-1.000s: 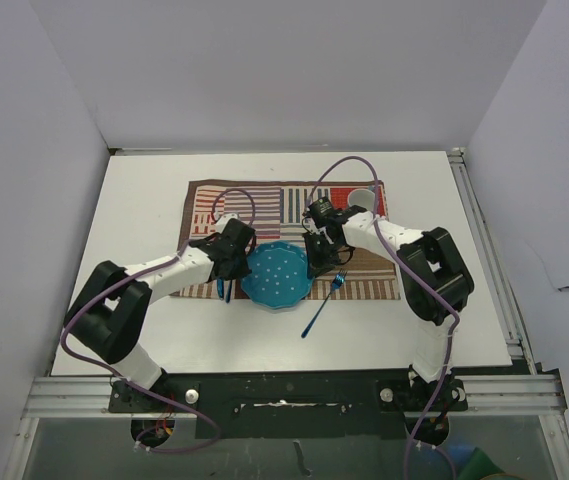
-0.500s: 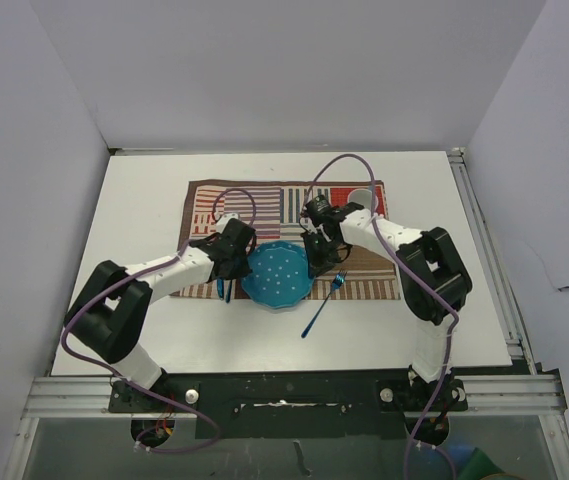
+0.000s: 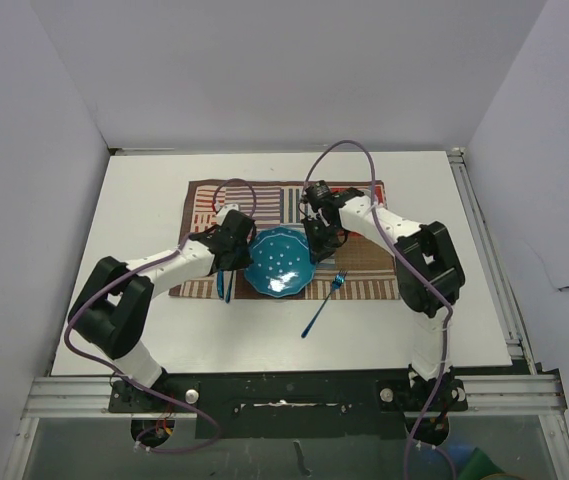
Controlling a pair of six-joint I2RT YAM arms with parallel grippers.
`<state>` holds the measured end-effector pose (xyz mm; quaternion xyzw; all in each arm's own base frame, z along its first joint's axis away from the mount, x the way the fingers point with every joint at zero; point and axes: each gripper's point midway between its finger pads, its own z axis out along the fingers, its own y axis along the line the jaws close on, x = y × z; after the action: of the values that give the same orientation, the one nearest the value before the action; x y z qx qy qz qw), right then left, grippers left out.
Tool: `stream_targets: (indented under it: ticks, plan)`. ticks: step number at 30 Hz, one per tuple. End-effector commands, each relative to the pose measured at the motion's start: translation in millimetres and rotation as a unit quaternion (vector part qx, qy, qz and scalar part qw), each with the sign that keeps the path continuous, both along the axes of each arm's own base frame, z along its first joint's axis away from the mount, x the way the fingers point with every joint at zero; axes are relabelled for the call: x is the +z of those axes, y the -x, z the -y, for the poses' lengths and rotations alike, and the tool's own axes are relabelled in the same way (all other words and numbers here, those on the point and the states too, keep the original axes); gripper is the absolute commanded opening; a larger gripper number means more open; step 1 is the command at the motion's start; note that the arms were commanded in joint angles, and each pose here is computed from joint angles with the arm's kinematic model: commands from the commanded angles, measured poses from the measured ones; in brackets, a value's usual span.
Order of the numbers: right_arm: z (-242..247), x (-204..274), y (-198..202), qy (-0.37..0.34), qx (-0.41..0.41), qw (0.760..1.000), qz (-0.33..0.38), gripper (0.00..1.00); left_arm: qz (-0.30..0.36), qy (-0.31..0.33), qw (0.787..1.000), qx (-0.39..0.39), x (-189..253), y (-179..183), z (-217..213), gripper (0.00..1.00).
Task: Set the dinner table for one person
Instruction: Place the plate on the napkin.
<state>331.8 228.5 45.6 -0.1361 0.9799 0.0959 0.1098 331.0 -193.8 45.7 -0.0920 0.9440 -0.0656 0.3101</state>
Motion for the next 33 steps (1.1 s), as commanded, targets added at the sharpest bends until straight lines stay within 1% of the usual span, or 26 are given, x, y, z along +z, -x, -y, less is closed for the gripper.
stream_targets:
  ticks: [1,12,22,31,32,33]
  plan:
    - [10.5,13.6,-25.6,0.014,0.0,0.999,0.038,0.0,0.061,0.017,0.998,-0.005,36.1,-28.8,10.0,0.0]
    - [15.2,10.4,-51.6,0.018,-0.003,0.998,0.068,0.0,0.076,0.019,0.997,0.006,41.4,-40.8,4.2,0.0]
    - [15.3,0.6,-59.8,0.014,-0.004,0.997,0.08,0.0,0.062,0.018,0.998,0.005,26.4,-41.1,3.0,0.0]
    - [17.0,7.6,-70.1,0.012,-0.016,0.995,0.099,0.0,0.049,0.017,0.999,0.003,14.9,-35.8,-1.5,0.0]
    - [16.8,8.6,-70.2,0.013,-0.016,0.995,0.099,0.01,0.047,0.017,0.999,0.002,13.7,-34.9,-1.8,0.0]
    - [17.0,9.3,-71.4,0.013,-0.018,0.995,0.102,0.04,0.046,0.018,0.999,0.003,13.0,-34.3,-2.6,0.05]
